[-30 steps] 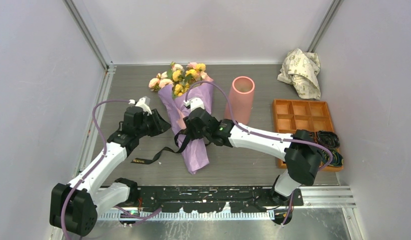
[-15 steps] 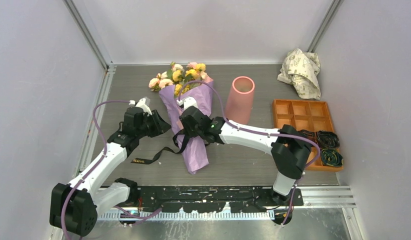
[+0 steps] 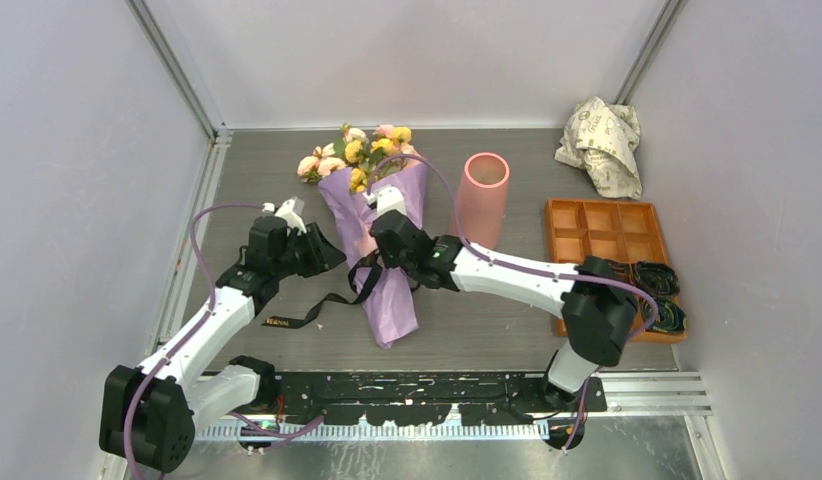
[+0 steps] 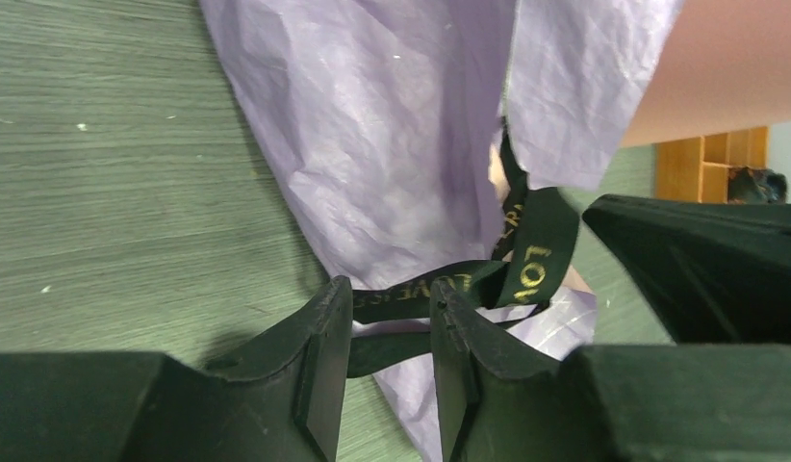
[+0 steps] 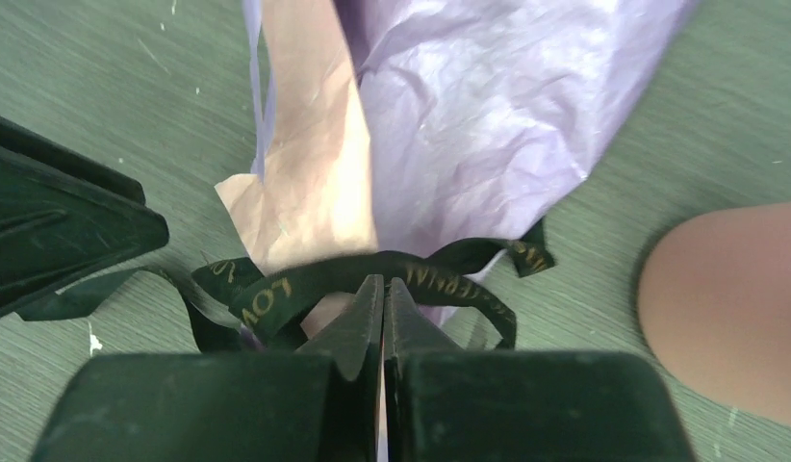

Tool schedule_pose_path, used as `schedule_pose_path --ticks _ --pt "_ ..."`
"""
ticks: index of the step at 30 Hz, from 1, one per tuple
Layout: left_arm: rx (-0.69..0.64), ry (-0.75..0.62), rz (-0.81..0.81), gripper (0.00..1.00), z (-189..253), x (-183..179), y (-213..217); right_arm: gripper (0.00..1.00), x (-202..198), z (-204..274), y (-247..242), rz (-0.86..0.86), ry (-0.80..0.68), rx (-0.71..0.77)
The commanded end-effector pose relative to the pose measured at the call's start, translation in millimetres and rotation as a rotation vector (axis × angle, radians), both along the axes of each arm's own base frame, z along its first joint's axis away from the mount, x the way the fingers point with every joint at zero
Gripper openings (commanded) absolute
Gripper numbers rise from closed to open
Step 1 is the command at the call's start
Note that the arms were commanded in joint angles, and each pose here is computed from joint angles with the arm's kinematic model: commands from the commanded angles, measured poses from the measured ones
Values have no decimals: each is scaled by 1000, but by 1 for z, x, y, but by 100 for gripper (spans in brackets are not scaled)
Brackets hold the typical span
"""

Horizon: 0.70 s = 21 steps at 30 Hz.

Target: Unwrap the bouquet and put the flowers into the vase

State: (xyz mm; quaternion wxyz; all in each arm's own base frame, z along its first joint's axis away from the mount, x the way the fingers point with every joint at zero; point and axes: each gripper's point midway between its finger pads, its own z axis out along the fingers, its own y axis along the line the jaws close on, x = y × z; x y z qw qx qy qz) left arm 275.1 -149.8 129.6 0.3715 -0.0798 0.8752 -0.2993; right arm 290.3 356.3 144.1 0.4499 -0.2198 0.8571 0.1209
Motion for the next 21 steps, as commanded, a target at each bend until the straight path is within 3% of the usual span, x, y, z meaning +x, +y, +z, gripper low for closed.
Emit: schedule_pose_path --ticks 1,9,18,21 --pt "-78 -122 -122 38 30 -1 -22 1 6 68 -17 -91 -133 137" --pt "-98 -220 -271 49 53 -17 -52 1 -5 80 -41 -127 -137 165" --pt "-56 -99 -240 51 20 -20 -56 38 -13 64 -37 -114 -69 172" --pt "-73 -81 -188 53 15 -19 -52 40 -15 64 -38 -107 -65 175"
